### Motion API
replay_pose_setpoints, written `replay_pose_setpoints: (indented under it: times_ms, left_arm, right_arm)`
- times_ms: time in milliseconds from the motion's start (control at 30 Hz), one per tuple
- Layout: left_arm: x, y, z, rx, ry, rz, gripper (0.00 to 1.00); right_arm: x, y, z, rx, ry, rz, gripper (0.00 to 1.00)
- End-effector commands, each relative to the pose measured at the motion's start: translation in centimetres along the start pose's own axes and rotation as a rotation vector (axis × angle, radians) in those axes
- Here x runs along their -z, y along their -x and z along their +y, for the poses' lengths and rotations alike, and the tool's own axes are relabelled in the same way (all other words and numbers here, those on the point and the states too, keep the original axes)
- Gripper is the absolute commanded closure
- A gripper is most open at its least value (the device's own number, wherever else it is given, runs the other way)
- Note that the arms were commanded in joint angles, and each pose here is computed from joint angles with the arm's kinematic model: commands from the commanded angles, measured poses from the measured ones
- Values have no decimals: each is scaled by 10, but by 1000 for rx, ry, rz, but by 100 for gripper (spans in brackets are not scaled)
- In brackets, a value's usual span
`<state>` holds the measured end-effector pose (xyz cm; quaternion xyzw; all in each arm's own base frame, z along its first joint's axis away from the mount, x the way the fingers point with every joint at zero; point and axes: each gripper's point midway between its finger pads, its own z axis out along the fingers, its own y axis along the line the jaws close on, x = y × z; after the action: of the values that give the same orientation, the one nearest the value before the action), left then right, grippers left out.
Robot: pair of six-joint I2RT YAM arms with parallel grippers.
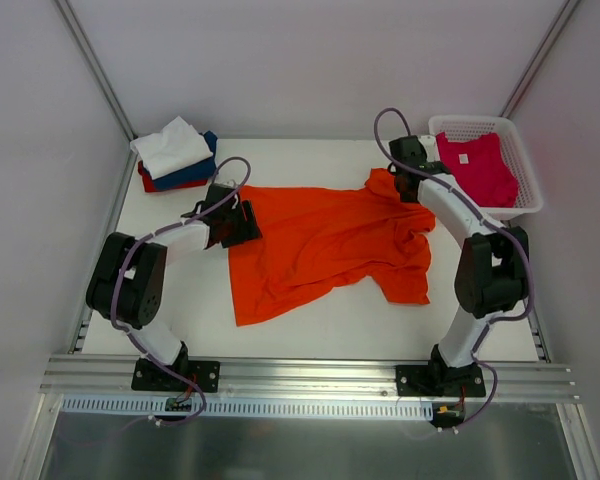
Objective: Fold and stack the t-shirts
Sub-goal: Flatten the tshirt out
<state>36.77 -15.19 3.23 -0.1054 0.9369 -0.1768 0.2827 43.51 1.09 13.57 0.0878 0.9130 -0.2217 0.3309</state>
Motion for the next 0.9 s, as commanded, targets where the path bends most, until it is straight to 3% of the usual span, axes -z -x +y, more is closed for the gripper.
replay_pose_setpoints:
  times_ms: [0,167,467,867]
  left_arm:
    - [30,0,-14,-40,-39,-33,41]
    - [62,-7,-24,-53,-67,-76,41]
    - [102,-53,-31,-49,-112,-87,41]
    - [124,-147,0,-4,-60,-22,42]
  right_arm:
    - [45,-2,7,4,65,-59,62]
    - [82,-40,31,12,180,-69,62]
    - [128,-119,43,18,316,-59,62]
    - [141,-179,29,28,356,-20,62]
